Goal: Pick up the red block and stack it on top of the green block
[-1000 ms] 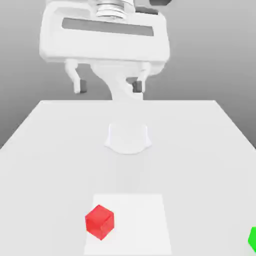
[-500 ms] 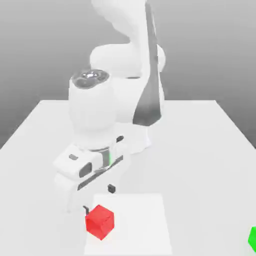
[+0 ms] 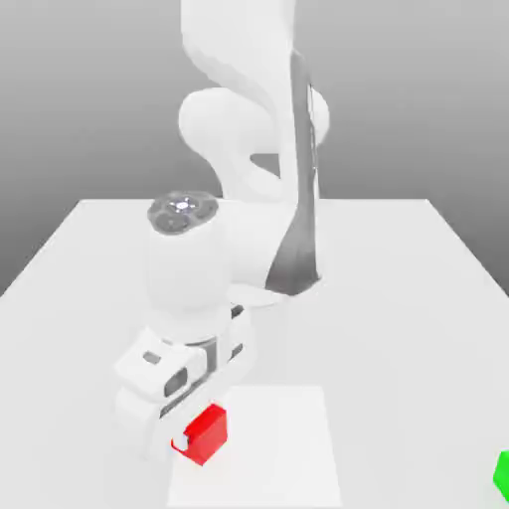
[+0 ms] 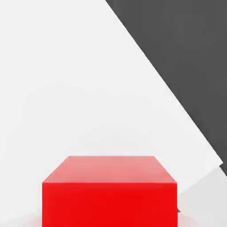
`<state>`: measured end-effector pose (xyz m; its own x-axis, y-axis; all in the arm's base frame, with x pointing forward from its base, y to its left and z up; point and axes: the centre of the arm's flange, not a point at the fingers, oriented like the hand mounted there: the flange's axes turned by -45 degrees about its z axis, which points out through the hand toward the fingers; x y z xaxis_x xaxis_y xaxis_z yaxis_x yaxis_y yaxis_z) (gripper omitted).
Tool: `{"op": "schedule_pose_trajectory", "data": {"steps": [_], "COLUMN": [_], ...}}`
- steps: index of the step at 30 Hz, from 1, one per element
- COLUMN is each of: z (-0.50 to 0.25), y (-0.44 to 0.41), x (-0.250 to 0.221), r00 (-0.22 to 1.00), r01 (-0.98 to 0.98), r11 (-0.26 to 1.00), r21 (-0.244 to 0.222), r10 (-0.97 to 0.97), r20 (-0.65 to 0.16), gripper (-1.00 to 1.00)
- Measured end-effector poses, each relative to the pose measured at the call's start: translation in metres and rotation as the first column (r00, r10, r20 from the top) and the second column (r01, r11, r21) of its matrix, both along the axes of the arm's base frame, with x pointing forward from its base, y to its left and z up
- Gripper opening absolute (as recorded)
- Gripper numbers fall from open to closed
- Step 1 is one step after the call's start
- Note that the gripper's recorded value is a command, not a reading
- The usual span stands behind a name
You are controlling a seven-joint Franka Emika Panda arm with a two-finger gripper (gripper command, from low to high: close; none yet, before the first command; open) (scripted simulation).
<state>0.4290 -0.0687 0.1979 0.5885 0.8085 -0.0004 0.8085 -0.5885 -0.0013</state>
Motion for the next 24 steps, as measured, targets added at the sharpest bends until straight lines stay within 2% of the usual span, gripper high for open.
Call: {"op": "schedule_pose_trajectory", "data": {"steps": [13,24], "z": [0.022,0.039], "y": [0.159,0.328], "x": [0.059,0.058], "r00": [0.996,0.983], "r01": [0.084,0.182], "r11": [0.996,0.983], "r21": [-0.023,-0.013], "r10": [-0.084,-0.182], "r20": [-0.009,-0.002], "gripper": [-1.0,-1.0]}}
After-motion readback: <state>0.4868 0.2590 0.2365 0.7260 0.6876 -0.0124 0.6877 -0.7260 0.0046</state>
